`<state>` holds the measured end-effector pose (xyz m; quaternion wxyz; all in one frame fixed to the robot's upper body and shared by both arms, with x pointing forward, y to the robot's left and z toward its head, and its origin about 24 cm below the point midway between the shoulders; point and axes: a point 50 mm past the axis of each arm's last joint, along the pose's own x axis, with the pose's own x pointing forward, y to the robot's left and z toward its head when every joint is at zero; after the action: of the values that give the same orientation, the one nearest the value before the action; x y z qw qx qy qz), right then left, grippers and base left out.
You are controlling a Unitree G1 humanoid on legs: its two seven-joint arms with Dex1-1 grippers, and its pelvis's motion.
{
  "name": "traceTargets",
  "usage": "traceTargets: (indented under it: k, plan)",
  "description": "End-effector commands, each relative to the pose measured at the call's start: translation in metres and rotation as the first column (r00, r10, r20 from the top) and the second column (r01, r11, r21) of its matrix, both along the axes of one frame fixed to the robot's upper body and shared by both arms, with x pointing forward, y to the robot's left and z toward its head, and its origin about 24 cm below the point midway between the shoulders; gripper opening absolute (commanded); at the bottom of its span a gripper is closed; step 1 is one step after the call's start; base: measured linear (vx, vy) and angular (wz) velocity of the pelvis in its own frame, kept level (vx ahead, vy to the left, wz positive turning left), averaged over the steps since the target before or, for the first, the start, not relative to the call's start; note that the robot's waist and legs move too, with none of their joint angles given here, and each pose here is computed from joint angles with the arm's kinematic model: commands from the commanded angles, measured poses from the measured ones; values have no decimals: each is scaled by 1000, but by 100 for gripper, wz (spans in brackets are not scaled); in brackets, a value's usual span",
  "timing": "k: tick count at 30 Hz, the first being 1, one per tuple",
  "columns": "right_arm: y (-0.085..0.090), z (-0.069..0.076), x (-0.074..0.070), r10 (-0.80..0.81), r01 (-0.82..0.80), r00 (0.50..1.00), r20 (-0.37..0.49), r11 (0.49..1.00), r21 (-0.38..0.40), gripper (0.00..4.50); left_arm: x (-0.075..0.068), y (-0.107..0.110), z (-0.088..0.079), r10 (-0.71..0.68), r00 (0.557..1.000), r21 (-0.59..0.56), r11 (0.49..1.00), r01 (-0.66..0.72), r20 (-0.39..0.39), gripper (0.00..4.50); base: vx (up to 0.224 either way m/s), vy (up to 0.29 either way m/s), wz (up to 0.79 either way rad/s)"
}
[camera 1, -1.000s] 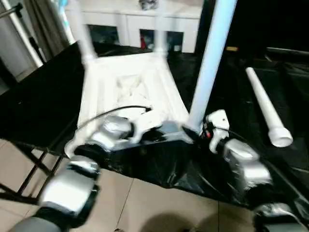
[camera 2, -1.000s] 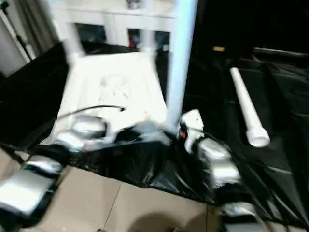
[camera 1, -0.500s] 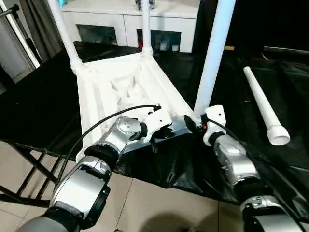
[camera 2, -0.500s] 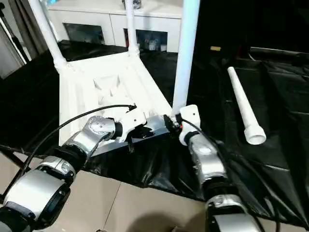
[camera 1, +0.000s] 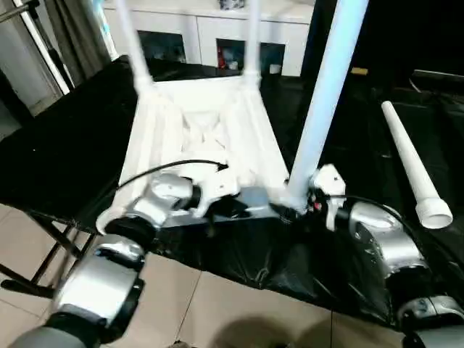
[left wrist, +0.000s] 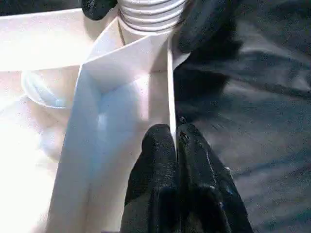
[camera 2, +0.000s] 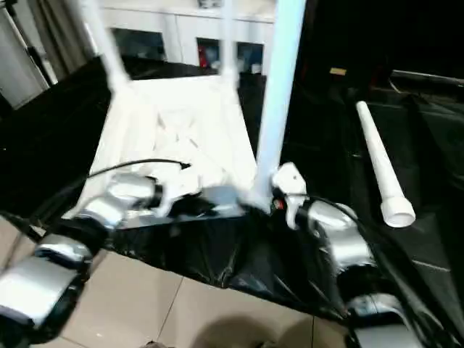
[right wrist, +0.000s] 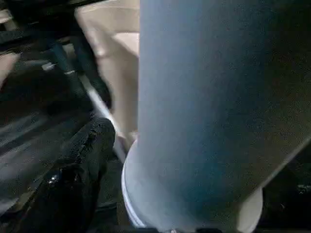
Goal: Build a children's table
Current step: Rotate leg to tighten
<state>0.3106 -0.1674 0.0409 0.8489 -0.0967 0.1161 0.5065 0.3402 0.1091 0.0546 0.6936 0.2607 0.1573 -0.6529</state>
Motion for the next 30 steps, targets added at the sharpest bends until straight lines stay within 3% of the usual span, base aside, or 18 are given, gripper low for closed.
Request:
traceTargets:
  k: [1, 11, 18, 24, 26, 28, 30]
  plan:
    - [2, 3, -2, 54, -54, 998, -9, 998, 8, 377, -5, -1, -3, -66, 998, 34, 997, 66, -13, 0, 0, 0, 0]
    - [5, 5, -6, 139, -139, 989, -42, 990, 13, 286, -7, 13, -3, -103, 994, 74, 992, 105, -40, 0, 0, 0, 0]
    - [14, -5, -8, 43, -39, 997, -60, 997, 68, 272, -4, 3, -5, -33, 999, 32, 999, 35, -39, 0, 0, 0, 0]
    - [27, -17, 5, -258, 260, 965, -34, 964, 59, 271, 7, -25, -5, 137, 990, -3, 991, -137, 21, 0, 0, 0, 0]
    - [41, -23, 15, -449, 451, 893, -35, 890, 67, 271, 6, -57, -5, 187, 982, -54, 981, -186, 23, 0, 0, 0, 0]
    - [47, -26, 20, -528, 528, 849, -26, 848, 36, 271, 3, -72, -6, 195, 981, -63, 979, -193, 21, 0, 0, 0, 0]
    - [54, -23, 24, -567, 569, 822, -47, 819, 68, 271, 1, -81, -8, 186, 982, -56, 981, -184, 30, 0, 0, 0, 0]
